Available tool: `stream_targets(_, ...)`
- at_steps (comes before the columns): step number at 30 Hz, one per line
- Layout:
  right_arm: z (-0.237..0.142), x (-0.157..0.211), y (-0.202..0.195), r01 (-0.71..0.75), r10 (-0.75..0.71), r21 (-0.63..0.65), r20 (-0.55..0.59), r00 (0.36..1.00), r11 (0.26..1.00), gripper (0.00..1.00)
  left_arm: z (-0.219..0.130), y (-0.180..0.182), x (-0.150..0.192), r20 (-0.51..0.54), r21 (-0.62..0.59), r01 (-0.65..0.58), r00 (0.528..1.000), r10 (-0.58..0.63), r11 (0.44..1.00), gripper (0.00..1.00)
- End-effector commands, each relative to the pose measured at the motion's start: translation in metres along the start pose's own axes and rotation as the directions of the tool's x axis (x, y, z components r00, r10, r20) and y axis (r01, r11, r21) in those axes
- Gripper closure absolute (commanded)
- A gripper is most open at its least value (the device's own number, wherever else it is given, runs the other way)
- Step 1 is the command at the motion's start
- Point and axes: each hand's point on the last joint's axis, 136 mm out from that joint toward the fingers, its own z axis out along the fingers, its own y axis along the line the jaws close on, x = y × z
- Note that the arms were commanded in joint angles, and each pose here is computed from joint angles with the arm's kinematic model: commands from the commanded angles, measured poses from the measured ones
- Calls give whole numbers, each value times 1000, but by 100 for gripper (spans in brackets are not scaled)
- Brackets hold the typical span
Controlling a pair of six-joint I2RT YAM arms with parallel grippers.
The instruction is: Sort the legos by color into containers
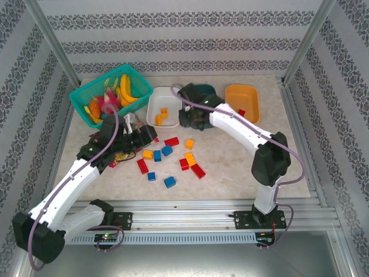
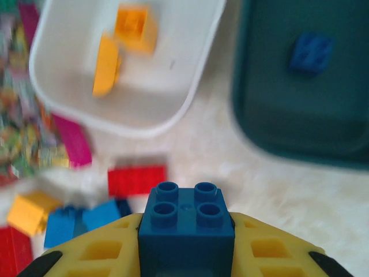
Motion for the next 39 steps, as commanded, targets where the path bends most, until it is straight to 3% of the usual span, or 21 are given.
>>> stream_targets(1, 33, -12, -20, -3, 1, -39, -48, 999, 999, 77, 19, -32, -17, 12, 82, -54, 999, 53, 995, 29)
stream_targets(8, 90, -33, -57, -77, 65, -78, -147, 987, 994, 78, 57, -53, -39, 10, 82, -66, 998, 66, 994, 29)
stream_targets(16, 126, -14, -69, -140, 114, -77, -275, 955, 987, 76, 76, -56, -48, -4, 47, -74, 997, 74, 996, 29)
stream_targets(22, 129, -14, -81, -172, 153, -49, -276, 949, 984, 60, 78, -43, -43, -18, -14, -56, 998, 56, 998, 30)
stream_targets(26, 110, -31, -76, -146, 128, -66, -222, 967, 987, 47, 73, -38, -40, -21, -40, -60, 998, 59, 997, 30)
stream_targets(33, 49, -66, -61, -109, 100, -97, -86, 991, 989, 47, 59, -36, -38, -19, -71, -69, 998, 68, 995, 30)
stream_targets(39, -29, -82, -41, -30, 47, -142, 125, 991, 989, 48, 36, -33, -32, -44, -120, -119, 992, 114, 986, 30)
